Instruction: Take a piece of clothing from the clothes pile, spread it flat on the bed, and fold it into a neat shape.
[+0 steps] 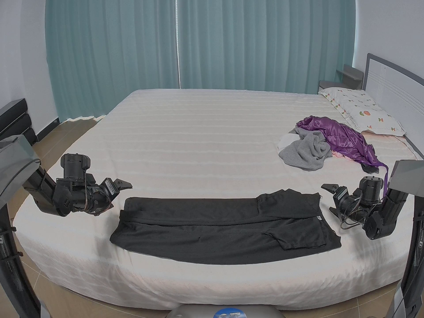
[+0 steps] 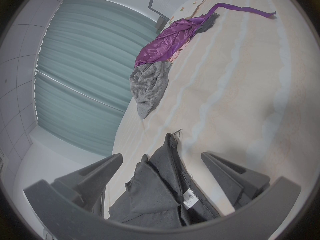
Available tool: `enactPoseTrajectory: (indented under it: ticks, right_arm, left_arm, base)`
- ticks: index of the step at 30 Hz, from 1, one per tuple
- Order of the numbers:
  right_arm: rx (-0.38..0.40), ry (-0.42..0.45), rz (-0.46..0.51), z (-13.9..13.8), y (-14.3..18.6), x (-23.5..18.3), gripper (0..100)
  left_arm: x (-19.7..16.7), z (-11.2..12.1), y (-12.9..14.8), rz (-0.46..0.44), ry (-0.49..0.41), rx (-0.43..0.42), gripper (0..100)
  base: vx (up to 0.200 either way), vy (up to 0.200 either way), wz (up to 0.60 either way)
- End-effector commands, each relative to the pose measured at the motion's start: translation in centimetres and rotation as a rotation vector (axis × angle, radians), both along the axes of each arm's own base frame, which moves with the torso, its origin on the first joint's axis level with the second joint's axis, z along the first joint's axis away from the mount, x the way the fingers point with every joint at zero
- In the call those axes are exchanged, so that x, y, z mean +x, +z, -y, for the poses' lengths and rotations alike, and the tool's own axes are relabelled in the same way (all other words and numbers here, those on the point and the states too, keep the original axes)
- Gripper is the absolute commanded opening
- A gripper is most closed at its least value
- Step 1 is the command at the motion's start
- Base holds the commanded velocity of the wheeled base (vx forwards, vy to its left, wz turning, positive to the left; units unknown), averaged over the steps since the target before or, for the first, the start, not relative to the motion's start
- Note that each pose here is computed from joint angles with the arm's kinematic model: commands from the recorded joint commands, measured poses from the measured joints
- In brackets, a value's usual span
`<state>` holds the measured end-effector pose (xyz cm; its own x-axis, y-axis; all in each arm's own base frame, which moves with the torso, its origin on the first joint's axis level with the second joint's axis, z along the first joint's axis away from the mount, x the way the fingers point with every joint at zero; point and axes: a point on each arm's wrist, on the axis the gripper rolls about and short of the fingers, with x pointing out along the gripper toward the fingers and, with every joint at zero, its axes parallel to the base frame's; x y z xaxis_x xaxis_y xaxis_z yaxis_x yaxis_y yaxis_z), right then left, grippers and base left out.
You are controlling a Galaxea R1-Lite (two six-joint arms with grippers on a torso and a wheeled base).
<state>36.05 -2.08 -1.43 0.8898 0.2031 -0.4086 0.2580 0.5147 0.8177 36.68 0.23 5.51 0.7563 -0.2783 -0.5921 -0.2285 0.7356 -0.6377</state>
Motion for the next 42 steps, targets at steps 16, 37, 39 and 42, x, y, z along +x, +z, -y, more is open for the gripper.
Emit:
enactPoseTrajectory:
  ticks: [16, 37, 39, 42]
  right_arm:
    - [0.005, 0.005, -0.024, -0.1, -0.3, -0.7, 100]
    - [0.004, 0.008, -0.028, -0.2, -0.4, -0.7, 100]
    - [0.004, 0.008, -0.028, -0.2, -0.4, -0.7, 100]
    - [0.004, 0.008, -0.028, -0.2, -0.4, -0.7, 100]
  left_arm:
    - [-4.6, 5.7, -2.0, -0.16, -0.255, 0.197, 100]
    - [-3.4, 4.3, -3.3, -0.118, -0.182, 0.247, 100]
    - [-3.3, 4.2, -3.4, -0.115, -0.181, 0.246, 100]
    - [-3.1, 4.2, -3.8, -0.106, -0.179, 0.244, 100]
  base:
    - [0.0, 0.0, 0.0]
    - [0.0, 0.0, 0.0]
    - [0.0, 0.0, 0.0]
    - [0.0, 0.0, 0.0]
